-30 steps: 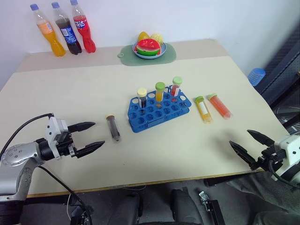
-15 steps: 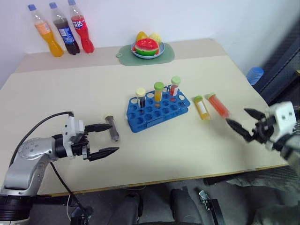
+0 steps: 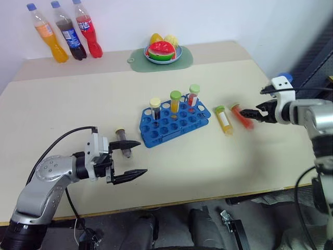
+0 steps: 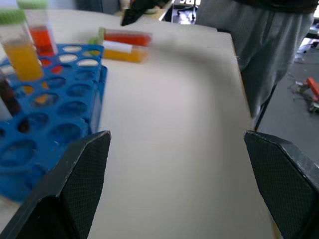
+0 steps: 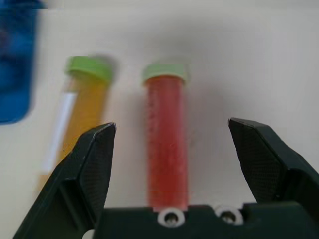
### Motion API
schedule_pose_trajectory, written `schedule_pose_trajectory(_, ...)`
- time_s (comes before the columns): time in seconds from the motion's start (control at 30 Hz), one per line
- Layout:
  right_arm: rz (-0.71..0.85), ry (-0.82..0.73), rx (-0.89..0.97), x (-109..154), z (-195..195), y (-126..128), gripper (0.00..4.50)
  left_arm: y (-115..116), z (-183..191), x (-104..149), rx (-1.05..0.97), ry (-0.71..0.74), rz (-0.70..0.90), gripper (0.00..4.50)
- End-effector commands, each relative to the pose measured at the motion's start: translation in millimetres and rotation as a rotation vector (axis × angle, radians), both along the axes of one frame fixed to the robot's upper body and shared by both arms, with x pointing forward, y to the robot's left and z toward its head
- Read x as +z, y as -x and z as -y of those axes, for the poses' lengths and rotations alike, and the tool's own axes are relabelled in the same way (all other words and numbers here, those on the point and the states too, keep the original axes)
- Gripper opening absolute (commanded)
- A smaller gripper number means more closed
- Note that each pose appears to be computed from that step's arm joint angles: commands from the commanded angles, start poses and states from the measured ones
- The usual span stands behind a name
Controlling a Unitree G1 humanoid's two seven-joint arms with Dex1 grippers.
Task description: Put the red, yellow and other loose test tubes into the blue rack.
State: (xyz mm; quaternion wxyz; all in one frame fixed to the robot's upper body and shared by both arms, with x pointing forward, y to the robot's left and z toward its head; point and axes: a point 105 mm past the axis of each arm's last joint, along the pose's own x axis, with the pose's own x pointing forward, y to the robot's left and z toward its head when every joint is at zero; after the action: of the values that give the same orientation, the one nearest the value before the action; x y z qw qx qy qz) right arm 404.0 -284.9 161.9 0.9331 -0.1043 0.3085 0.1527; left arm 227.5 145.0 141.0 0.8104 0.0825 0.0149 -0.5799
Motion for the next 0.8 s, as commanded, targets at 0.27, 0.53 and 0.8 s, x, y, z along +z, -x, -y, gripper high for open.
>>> schedule_pose_trajectory(0.27, -0.119, 0.137, 0.143, -29, -10, -11, 3.45, 22, -11, 10, 0.117, 0.0, 0.025, 4.5)
schedule_pose_trajectory(0.53, -0.131, 0.192, 0.193, -22, -1, -7, 0.87, 30, -12, 8, 0.157, 0.018, 0.0, 4.5)
schedule_pose_trajectory(0.8, 0.514, -0.006, 0.424, 78, -19, -9, 0.87, 26, -13, -3, 0.165, 0.026, -0.015, 4.5)
